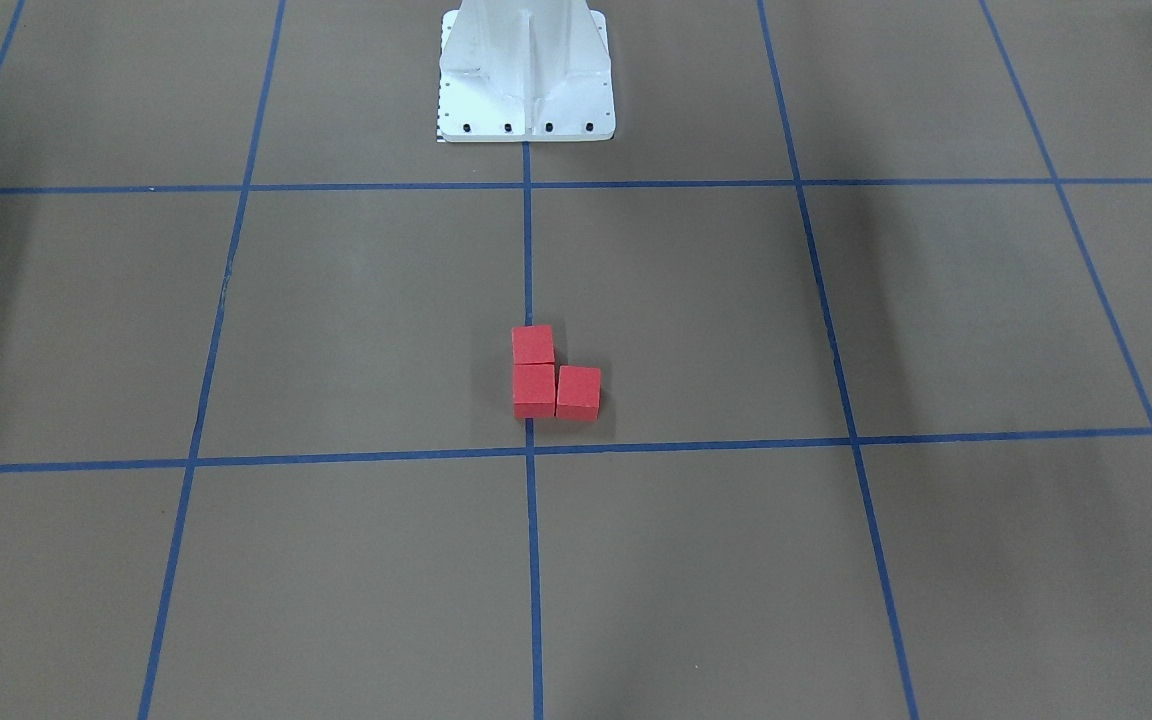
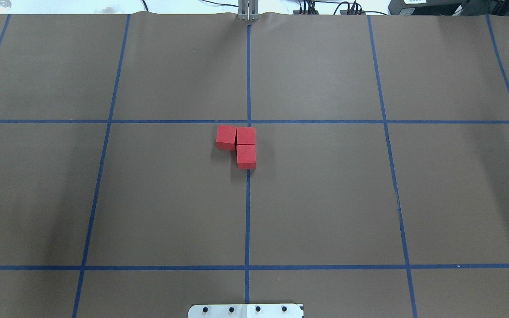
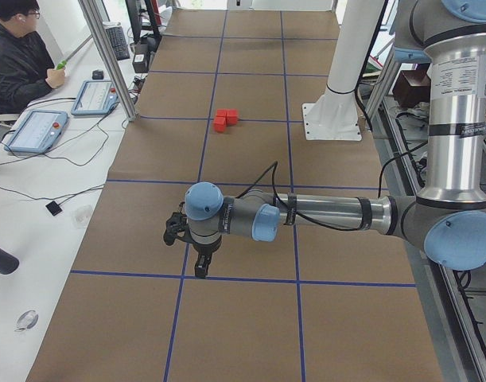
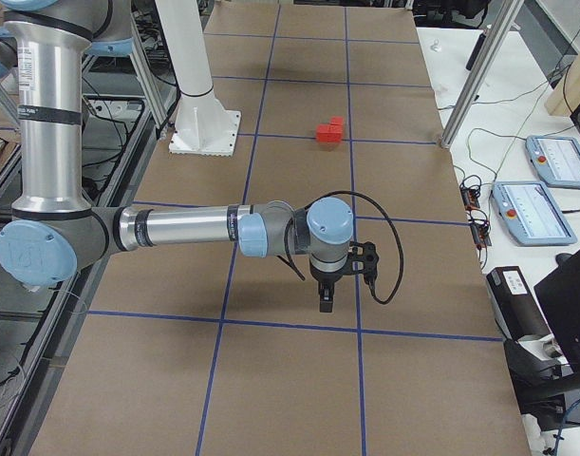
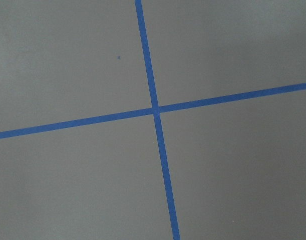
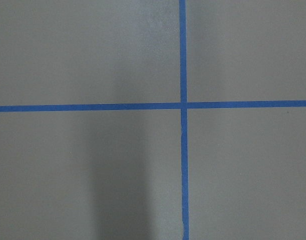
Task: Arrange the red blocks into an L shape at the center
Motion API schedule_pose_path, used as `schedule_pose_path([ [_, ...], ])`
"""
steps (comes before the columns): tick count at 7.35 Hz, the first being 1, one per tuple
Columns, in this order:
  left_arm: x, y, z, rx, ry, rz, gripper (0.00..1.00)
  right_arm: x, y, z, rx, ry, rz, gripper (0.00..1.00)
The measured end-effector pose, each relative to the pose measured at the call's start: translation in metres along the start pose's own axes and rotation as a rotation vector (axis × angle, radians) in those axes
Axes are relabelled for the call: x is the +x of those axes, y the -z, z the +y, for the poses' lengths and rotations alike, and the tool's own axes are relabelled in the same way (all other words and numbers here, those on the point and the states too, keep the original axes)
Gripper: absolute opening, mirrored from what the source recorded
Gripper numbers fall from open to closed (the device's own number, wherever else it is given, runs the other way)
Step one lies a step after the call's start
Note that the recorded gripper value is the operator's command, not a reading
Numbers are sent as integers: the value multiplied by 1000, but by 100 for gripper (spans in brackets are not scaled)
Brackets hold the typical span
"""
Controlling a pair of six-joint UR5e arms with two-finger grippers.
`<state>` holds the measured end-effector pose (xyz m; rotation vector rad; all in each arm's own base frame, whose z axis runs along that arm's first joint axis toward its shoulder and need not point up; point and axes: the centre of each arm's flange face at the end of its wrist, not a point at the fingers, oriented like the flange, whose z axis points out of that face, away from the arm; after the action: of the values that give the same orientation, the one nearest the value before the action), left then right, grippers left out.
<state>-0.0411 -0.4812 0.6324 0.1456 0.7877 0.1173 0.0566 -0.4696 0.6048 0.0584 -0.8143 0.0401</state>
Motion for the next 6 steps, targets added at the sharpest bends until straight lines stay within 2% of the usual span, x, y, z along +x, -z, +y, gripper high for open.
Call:
schedule_pose_path([
  [1, -2, -2, 1, -4, 4, -5, 100, 2, -1, 1, -2, -1, 4, 99],
  [4, -8, 3, -6, 4, -10, -99, 100, 3, -2, 2, -4, -4, 7, 99],
  [6, -5, 5, -6, 7, -13, -83, 100, 3, -2, 2, -5, -4, 8, 99],
])
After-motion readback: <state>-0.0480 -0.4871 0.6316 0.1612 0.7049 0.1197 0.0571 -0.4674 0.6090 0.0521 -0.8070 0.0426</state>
